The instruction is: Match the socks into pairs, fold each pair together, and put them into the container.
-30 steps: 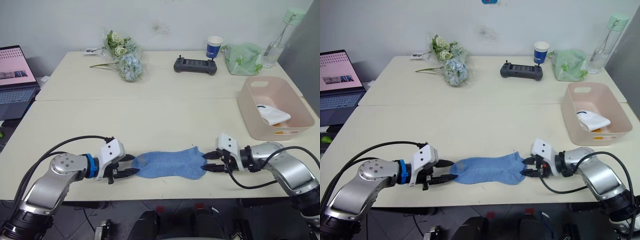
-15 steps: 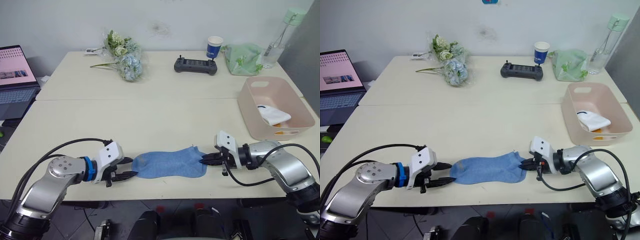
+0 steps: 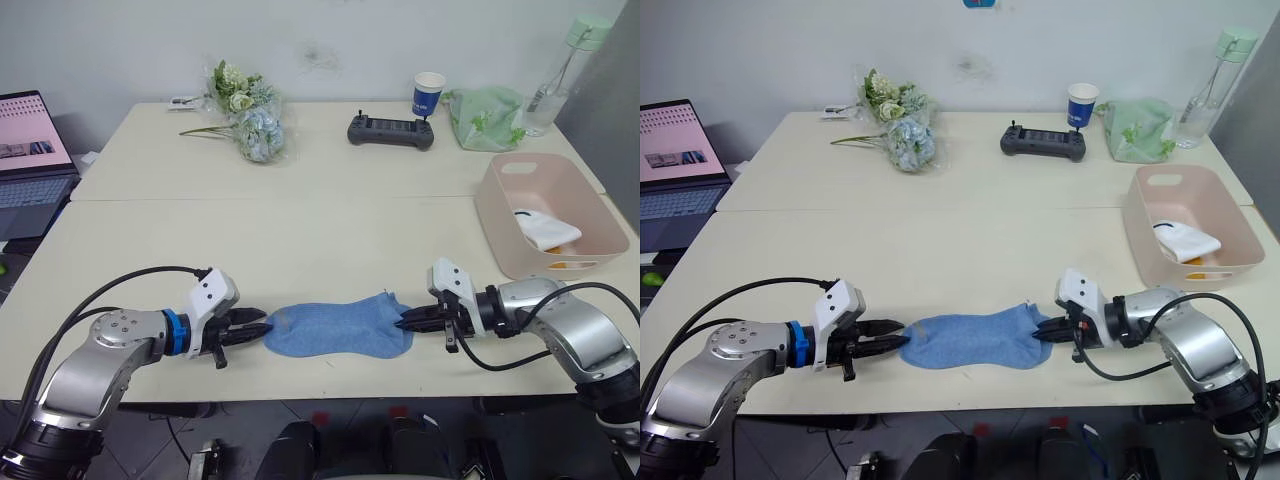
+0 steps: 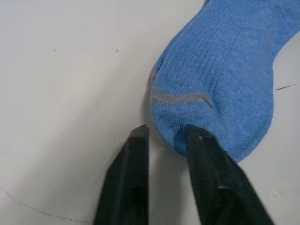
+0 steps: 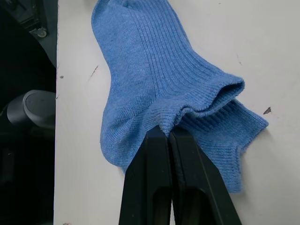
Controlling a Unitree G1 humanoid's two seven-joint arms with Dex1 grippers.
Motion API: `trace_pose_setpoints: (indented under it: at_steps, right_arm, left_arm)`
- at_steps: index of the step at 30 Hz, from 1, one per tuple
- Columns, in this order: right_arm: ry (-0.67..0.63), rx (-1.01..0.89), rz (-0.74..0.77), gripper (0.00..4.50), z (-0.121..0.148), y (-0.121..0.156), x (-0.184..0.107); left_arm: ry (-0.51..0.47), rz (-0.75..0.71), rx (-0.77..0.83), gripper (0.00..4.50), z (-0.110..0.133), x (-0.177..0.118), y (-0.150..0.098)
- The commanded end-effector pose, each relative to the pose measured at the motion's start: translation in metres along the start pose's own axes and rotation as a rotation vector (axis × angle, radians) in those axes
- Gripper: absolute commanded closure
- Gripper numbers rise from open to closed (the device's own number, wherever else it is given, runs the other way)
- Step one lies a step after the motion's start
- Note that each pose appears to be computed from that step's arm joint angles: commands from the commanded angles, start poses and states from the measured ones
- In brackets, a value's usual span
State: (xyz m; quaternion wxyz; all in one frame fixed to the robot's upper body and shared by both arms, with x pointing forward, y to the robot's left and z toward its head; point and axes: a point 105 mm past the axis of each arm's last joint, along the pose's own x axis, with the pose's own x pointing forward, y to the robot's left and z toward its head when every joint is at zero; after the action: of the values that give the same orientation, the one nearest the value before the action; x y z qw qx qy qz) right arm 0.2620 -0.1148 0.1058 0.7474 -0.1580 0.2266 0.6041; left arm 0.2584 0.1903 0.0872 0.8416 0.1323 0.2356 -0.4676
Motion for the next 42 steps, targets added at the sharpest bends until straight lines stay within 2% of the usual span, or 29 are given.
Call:
trace_pose_setpoints:
  at_steps: [1,8,12,17,25,30,38,42]
  right_arm:
    - [-0.037,-0.041,0.004,4.50,0.015,0.002,-0.007]
    - [-0.038,-0.036,0.013,4.50,0.017,0.004,-0.010]
    - [-0.053,-0.019,0.027,4.50,0.024,0.007,-0.017]
    - [-0.058,0.005,0.011,4.50,0.026,0.004,-0.025]
    - [0.005,0.001,-0.047,4.50,0.006,-0.015,-0.024]
    - [0.004,0.008,-0.065,4.50,0.005,-0.020,-0.025]
    - [0.024,0.025,-0.026,4.50,0.001,-0.012,-0.023]
    - [0.028,0.030,-0.014,4.50,0.002,-0.008,-0.022]
  left_arm:
    - [-0.001,-0.017,0.014,4.47,0.001,-0.001,-0.003]
    - [-0.024,-0.013,0.004,4.47,0.006,-0.006,-0.002]
    - [-0.055,-0.035,0.003,4.47,0.021,-0.017,-0.007]
    - [-0.075,-0.061,-0.005,4.47,0.030,-0.016,-0.016]
    - [-0.051,-0.063,-0.002,4.47,0.023,0.001,-0.014]
    - [-0.049,-0.052,0.003,4.47,0.023,0.002,-0.010]
    - [-0.054,-0.035,0.008,4.47,0.026,0.002,-0.004]
    - [-0.019,-0.054,0.016,4.47,0.020,0.003,-0.008]
